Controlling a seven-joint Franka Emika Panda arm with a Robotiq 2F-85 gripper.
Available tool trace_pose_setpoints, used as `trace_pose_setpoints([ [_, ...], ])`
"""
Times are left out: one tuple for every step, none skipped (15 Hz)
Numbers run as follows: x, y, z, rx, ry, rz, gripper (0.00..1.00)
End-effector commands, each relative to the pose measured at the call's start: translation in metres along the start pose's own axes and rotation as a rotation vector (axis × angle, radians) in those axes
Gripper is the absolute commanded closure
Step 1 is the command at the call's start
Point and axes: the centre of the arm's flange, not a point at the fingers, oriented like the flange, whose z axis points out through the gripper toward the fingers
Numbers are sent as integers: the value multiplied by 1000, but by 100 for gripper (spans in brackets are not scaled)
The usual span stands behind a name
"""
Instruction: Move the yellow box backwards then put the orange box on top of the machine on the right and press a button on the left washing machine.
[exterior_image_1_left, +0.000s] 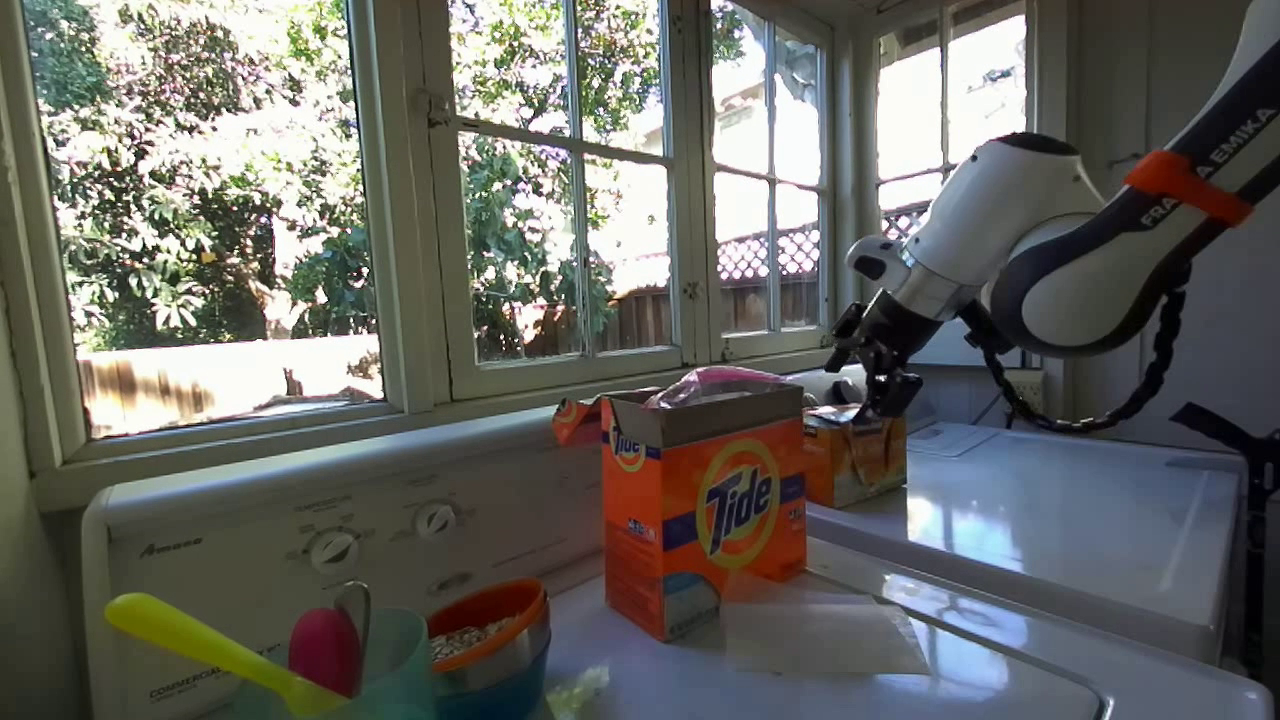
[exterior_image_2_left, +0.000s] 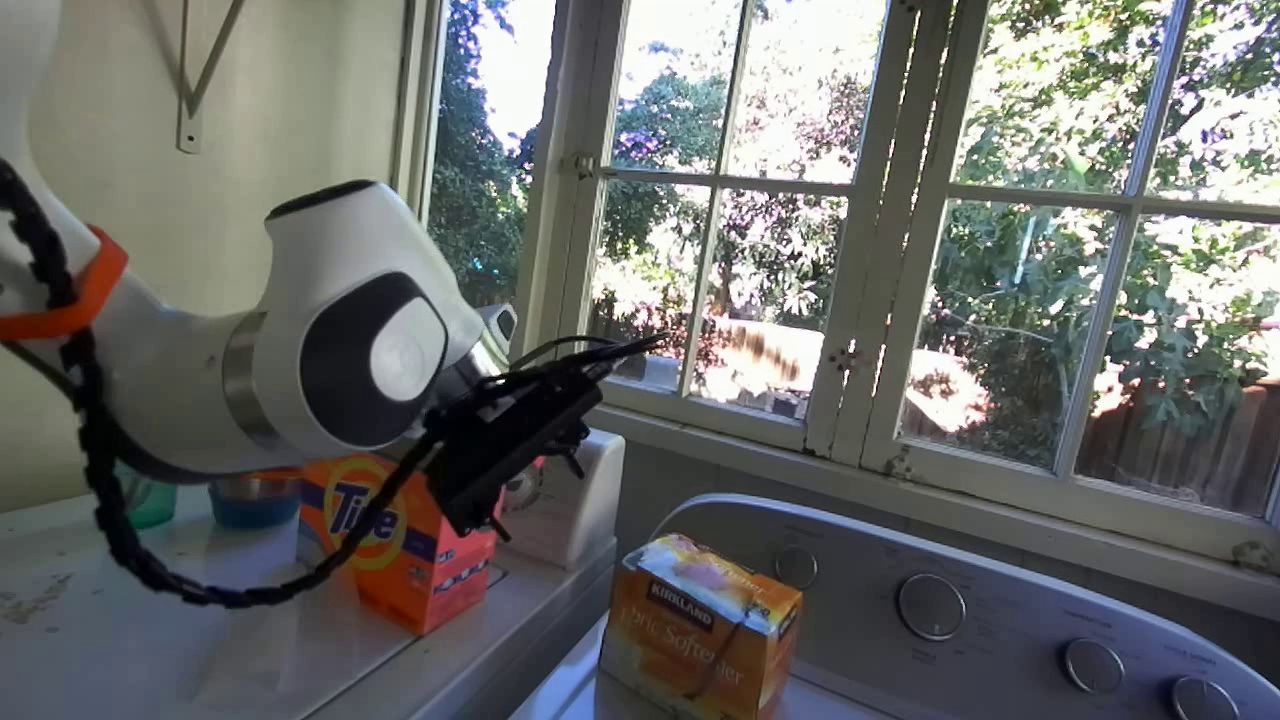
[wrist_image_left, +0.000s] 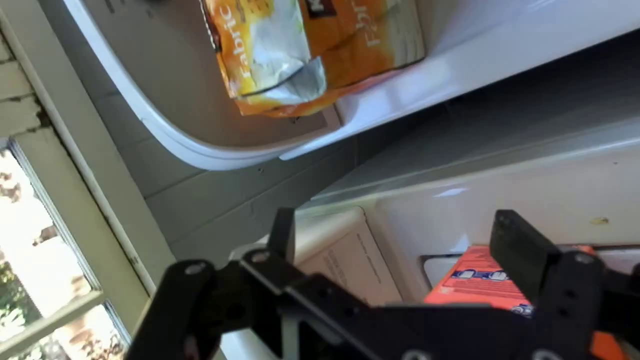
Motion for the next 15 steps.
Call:
trace_pose_setpoints([
  [-33, 34, -47, 33, -126, 152, 0],
  [-41, 41, -58, 50, -151, 197, 0],
  [-45, 47, -64, 71, -168, 231, 0],
  [-48, 53, -69, 90, -181, 264, 0],
  [-47, 56, -73, 110, -185, 285, 0],
  [-44, 58, -77, 102, -166, 301, 0],
  [-41, 59, -82, 83, -139, 278, 0],
  [-42, 61, -86, 88, -82, 239, 0],
  [-40, 62, -89, 109, -49, 201, 0],
  [-36, 61, -93, 127, -2, 147, 0],
  [-30, 60, -97, 133, 24, 102, 0],
  [-24, 60, -100, 143, 53, 57, 0],
  [-18, 59, -105, 158, 82, 14, 0],
  [-12, 57, -108, 167, 106, -33, 0],
  [-9, 56, -110, 162, 109, -74, 0],
])
